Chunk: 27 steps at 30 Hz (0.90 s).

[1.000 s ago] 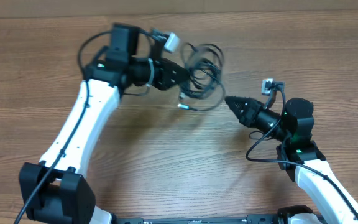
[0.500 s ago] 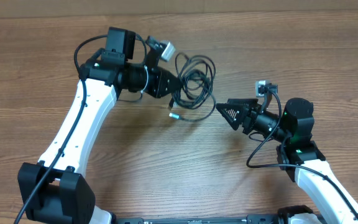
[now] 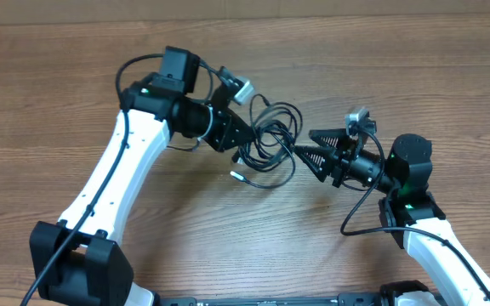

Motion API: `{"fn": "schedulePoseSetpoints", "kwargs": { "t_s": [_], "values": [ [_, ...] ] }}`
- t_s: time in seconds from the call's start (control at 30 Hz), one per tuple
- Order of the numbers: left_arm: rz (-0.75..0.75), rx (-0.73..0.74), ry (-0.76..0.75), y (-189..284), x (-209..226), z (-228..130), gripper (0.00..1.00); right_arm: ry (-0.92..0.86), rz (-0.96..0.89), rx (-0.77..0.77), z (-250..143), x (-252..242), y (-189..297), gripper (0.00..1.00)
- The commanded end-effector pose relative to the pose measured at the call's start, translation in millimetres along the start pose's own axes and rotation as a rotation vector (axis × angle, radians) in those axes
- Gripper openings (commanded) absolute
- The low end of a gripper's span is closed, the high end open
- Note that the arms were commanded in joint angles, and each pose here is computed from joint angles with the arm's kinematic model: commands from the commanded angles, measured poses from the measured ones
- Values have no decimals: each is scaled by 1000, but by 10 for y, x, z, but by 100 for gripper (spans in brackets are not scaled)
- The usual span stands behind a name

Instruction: Untangle cables

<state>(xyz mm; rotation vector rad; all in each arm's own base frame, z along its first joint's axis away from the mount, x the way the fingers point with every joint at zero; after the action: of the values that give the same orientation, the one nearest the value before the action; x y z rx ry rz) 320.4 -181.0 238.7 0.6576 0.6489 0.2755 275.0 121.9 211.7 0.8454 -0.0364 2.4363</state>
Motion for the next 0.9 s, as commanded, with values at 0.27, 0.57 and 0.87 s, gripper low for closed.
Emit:
{"fn": "schedulePoseSetpoints", "kwargs": {
  "t_s": [0.27,0.57,0.87],
  "values": [
    [-2,-28,-83,-143,-210,192,5,21,71,36,-50,79,9,59],
    [-18,-22,-83,-193,-275,201,4,52,69,33,-48,76,9,57],
    [-42,-63,-84,-223,-329,299,5,54,64,44,-74,64,9,46]
  ]
}}
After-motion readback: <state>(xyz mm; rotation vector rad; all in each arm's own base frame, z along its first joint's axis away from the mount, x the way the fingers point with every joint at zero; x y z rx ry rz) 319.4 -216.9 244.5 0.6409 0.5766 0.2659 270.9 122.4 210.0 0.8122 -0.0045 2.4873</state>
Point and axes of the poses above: each gripper's point midway between its finger pads, its own y axis back along the fingers, its own x axis along the line the jaws close on, z = x × y, the point moved 6 cm from there along y, back along the fingers, and after that the axes turned 8 degrees about -y, right-handed, at the moved point
